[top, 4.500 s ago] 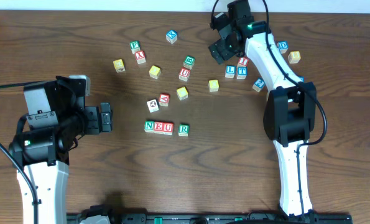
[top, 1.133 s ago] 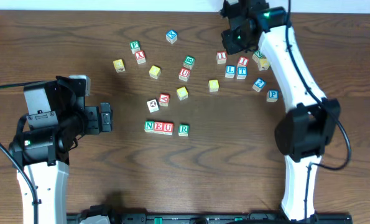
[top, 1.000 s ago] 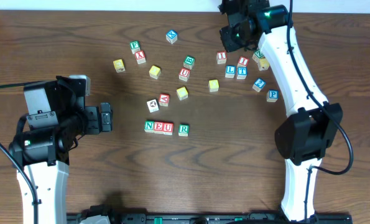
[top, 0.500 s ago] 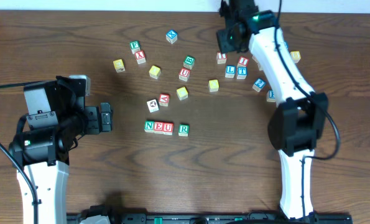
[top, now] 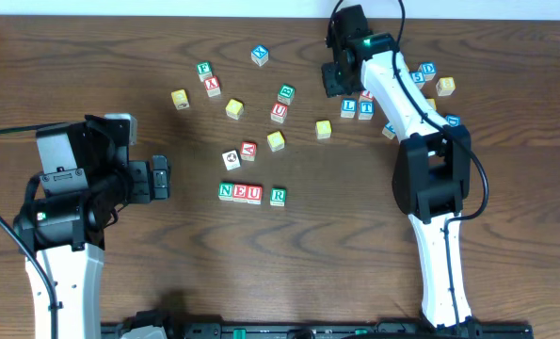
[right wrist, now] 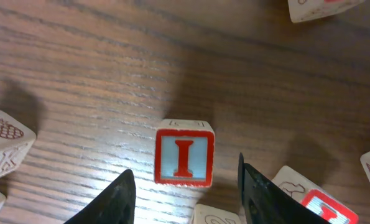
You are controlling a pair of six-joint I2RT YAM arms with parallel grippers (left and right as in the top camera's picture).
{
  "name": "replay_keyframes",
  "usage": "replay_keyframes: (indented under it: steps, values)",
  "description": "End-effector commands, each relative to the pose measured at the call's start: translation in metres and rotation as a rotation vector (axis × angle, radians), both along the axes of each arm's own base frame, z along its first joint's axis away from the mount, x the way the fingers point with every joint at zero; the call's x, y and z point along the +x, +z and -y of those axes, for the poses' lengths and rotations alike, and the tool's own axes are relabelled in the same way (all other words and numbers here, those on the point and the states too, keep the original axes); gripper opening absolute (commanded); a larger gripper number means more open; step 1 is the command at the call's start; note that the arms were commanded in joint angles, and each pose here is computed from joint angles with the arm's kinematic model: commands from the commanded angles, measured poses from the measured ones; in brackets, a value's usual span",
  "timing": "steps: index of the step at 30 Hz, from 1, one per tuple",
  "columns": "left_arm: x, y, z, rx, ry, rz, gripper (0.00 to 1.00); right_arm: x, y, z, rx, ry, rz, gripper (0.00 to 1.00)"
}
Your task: Spell out NEURIPS
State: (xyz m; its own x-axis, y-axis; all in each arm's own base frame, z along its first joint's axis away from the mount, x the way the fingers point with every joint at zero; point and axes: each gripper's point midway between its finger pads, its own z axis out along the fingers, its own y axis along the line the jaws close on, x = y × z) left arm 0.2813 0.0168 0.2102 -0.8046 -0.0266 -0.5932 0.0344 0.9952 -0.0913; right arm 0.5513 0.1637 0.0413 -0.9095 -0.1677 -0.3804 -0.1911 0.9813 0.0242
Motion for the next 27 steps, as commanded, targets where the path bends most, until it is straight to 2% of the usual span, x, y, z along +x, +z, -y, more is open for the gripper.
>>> replay_keyframes:
  steps: [1, 27]
  values:
    - [0.002, 0.006, -0.002, 0.015, -0.008, 0.016, 0.99, 0.0, -0.002, -0.013, 0.002, 0.006, 0.009, 0.49]
    - [0.002, 0.006, -0.002, 0.015, -0.008, 0.016, 0.99, 0.009, -0.013, -0.001, -0.061, -0.025, 0.038, 0.49]
